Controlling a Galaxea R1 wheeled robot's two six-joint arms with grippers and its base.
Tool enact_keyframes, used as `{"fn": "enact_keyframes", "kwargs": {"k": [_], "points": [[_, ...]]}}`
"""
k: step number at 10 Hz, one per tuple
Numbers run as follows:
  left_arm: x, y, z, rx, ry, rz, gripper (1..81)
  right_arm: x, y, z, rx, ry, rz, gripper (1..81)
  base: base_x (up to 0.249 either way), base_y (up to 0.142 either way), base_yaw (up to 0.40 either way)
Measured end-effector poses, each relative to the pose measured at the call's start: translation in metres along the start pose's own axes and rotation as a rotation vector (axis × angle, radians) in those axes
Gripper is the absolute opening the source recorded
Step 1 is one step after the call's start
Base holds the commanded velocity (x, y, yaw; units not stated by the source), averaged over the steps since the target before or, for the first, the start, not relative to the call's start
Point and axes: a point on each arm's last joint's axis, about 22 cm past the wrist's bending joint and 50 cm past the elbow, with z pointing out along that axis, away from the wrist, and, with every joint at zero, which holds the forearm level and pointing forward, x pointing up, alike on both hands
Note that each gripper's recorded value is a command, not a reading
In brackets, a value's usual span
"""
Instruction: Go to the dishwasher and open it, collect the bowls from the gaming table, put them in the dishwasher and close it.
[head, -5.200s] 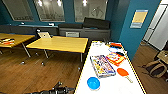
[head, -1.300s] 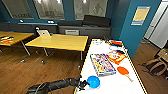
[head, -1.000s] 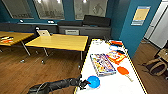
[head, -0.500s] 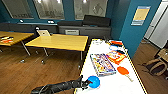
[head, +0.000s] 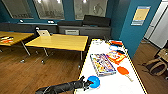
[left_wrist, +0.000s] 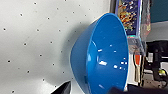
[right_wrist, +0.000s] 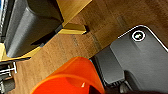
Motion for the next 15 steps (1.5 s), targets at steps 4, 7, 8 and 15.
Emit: {"fn": "enact_keyframes", "kwargs": {"k": [4,7,8,15], "points": [[-0.013,-0.021,0.003,0.036,-0.02,0.019,81.1,0.0,-0.005,0.004,0.01,-0.003,-0.011,1.0,0.0,0.0,0.0],[-0.022,-0.033,0.005,0.057,-0.034,0.037,81.1,-0.001,-0.006,0.007,0.013,-0.006,-0.015,1.0,0.0,0.0,0.0],[-0.023,-0.031,0.006,0.059,-0.036,0.049,81.1,-0.001,-0.005,0.007,0.011,-0.005,-0.016,1.0,0.0,0.0,0.0],[-0.021,0.026,0.022,0.001,-0.026,0.041,81.1,-0.004,-0.007,0.015,0.009,-0.016,-0.024,1.0,0.0,0.0,0.0]]}}
